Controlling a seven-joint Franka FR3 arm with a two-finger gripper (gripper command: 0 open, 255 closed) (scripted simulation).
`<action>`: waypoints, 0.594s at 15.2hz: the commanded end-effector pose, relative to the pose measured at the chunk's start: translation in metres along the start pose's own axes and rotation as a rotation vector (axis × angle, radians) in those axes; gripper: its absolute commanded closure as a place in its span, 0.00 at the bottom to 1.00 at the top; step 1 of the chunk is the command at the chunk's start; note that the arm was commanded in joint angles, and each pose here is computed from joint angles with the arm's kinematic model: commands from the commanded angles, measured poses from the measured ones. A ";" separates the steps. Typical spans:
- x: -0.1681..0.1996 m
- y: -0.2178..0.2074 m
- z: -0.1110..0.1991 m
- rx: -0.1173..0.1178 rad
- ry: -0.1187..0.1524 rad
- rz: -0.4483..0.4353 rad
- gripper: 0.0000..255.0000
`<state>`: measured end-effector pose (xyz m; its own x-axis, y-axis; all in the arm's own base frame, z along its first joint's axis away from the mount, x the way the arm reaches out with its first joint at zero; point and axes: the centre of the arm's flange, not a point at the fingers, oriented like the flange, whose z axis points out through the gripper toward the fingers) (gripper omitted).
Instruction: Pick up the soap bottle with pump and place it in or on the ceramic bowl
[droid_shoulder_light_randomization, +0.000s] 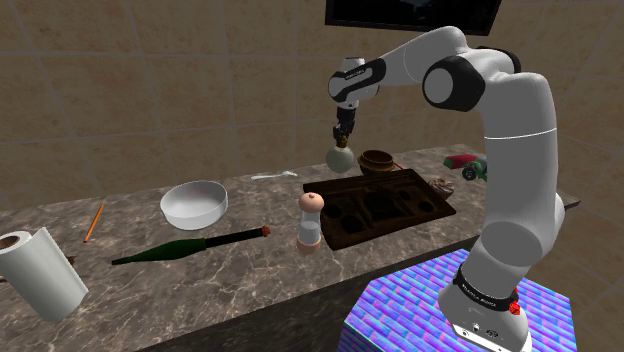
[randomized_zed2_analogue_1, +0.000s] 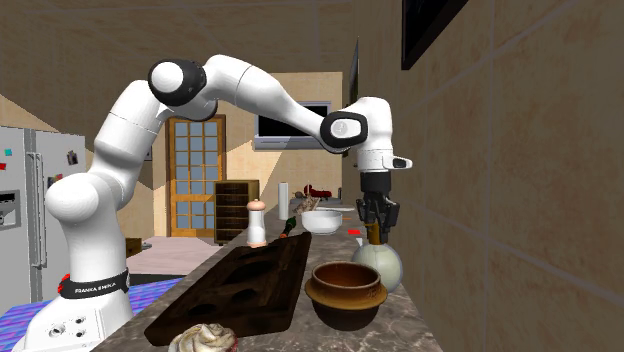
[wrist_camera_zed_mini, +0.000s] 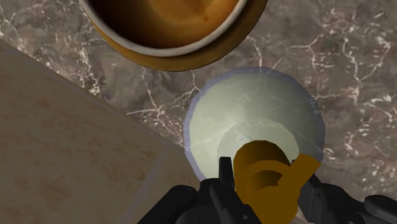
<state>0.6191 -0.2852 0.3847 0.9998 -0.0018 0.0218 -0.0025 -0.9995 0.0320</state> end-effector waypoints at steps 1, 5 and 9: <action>0.000 0.000 0.000 0.000 0.000 0.000 1.00; 0.000 0.000 0.000 0.000 0.000 0.000 1.00; 0.000 0.000 -0.010 0.000 0.000 0.000 1.00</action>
<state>0.6192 -0.2846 0.3907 0.9998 -0.0017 0.0211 -0.0024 -0.9995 0.0317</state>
